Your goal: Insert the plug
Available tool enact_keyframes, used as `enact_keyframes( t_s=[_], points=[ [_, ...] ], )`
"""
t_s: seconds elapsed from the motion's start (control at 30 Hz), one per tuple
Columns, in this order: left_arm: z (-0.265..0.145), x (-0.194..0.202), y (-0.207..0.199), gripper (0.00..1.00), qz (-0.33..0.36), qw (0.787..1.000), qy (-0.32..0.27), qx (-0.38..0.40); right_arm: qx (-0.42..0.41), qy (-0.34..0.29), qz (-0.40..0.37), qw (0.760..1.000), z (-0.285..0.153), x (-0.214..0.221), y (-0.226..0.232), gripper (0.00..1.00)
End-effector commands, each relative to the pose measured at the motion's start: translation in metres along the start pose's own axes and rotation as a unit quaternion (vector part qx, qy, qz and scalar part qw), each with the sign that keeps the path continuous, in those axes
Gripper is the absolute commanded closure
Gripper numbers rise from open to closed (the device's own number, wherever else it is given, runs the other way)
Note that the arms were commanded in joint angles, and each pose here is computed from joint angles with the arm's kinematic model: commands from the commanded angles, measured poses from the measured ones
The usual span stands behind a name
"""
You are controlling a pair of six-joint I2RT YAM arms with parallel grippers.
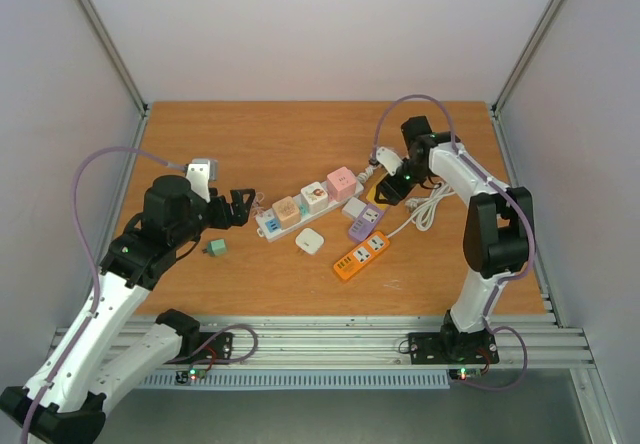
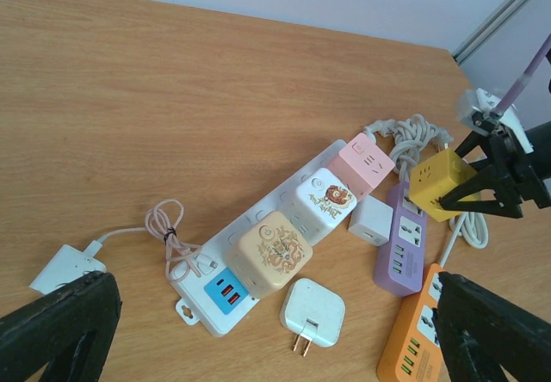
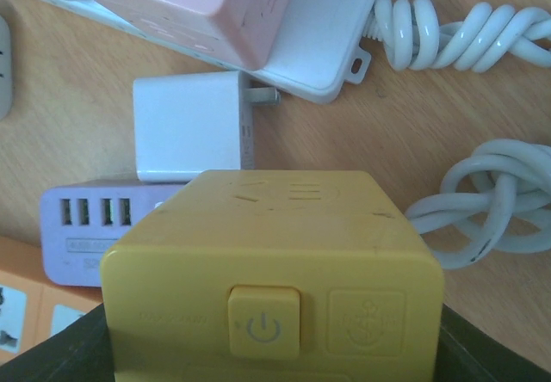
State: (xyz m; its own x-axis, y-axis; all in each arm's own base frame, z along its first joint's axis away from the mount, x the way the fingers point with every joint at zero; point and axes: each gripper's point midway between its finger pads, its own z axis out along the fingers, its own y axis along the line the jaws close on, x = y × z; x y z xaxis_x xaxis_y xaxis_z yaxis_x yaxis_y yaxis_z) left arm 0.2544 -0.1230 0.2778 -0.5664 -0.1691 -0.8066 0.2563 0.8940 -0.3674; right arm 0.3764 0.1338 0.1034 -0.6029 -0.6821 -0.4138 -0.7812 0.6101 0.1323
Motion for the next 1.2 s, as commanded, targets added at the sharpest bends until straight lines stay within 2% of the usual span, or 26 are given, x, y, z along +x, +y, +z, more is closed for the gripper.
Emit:
enact_keyframes(
  t_s=[0.0, 0.23, 0.7, 1.0, 1.17],
  points=[
    [0.001, -0.01, -0.001, 0.01, 0.005, 1.0, -0.02, 0.002, 0.027, 0.003, -0.026, 0.999, 0.005, 0.0, -0.01, 0.67],
    [0.006, -0.007, 0.001, 0.01, 0.004, 1.0, -0.01, -0.002, 0.029, 0.015, -0.036, 0.999, 0.009, 0.006, -0.011, 0.67],
    [0.005, -0.007, 0.002, 0.01, 0.004, 1.0, -0.01, -0.002, -0.027, 0.047, -0.027, 0.998, 0.018, 0.026, 0.009, 0.67],
    [0.006, -0.007, 0.002, 0.01, 0.004, 1.0, -0.009, -0.003, 0.007, 0.055, -0.026, 0.998, 0.024, 0.031, -0.004, 0.65],
    [0.006, -0.007, 0.003, 0.01, 0.003, 1.0, -0.01, -0.003, 0.034, 0.089, -0.008, 0.995, 0.042, 0.05, -0.016, 0.62]
  ],
)
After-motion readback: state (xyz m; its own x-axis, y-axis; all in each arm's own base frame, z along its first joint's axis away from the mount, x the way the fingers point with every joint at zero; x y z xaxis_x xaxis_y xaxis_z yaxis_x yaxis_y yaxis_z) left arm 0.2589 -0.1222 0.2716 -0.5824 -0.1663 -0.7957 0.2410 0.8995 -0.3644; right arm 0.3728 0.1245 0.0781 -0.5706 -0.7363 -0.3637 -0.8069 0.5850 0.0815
